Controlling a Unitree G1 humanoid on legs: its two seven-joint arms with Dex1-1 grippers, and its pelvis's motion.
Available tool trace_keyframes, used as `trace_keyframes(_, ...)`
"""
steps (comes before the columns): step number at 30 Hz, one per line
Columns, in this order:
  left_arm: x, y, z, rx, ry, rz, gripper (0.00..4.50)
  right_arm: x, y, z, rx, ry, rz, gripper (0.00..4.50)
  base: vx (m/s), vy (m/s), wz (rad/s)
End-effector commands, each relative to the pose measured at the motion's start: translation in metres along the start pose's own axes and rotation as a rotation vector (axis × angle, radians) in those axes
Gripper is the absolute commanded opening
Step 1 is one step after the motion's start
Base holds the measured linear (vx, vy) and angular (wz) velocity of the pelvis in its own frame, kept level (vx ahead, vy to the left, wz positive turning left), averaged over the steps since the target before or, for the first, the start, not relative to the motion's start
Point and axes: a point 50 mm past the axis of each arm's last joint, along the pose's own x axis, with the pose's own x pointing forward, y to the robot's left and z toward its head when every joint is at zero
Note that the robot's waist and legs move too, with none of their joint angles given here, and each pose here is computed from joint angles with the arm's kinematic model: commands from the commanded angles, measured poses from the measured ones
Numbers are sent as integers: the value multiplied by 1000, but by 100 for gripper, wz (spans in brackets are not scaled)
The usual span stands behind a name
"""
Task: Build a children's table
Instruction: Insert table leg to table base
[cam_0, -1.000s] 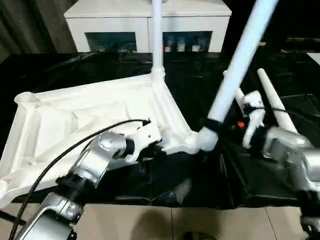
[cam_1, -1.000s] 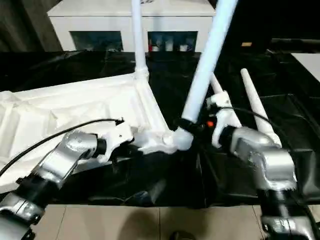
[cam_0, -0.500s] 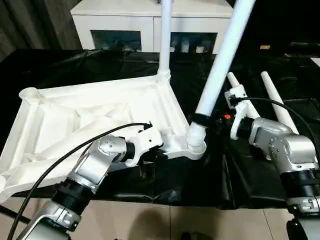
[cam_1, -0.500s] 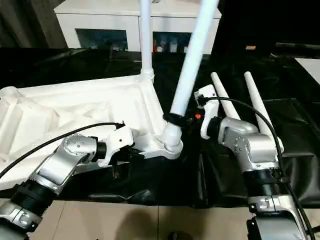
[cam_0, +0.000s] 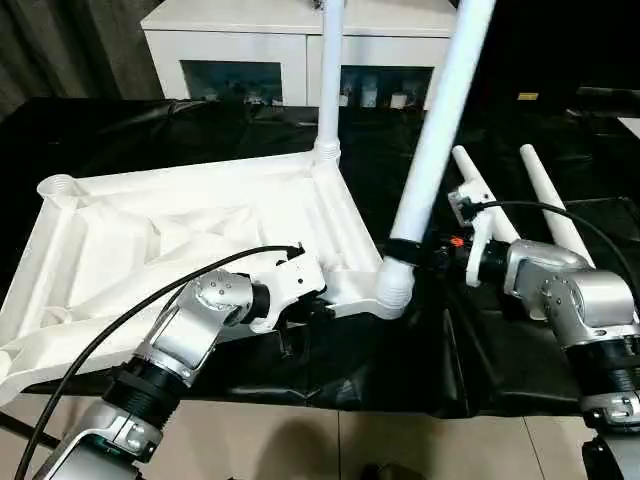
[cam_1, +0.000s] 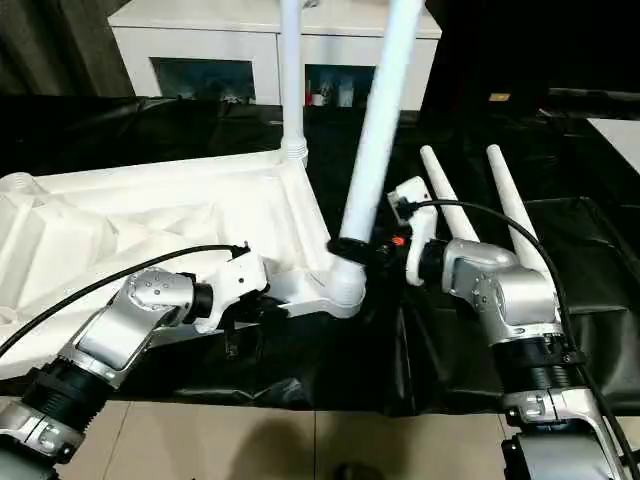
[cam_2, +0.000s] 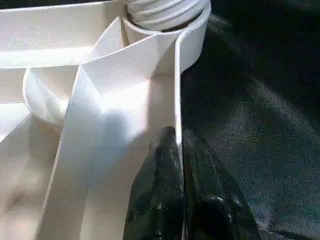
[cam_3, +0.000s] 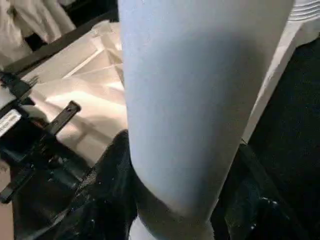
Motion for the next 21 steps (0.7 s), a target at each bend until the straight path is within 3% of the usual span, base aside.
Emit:
trace_keyframes(1,-2,5,11,20,-47,20,0,2,-6,-11,22,40,-44,183,0,0,0)
trace_keyframes(10,-3,8,12,12,-56,34,0,4,-2,-31,98,3,-48,183,0,0,0)
trace_keyframes(18,-4,14,14,3,-69,71,0,-10,7,-56,149,-90,-129,183,0,0,0)
trace_keyframes(21,-4,15,14,3,-70,72,0,-12,9,-61,145,-87,-147,183,0,0,0)
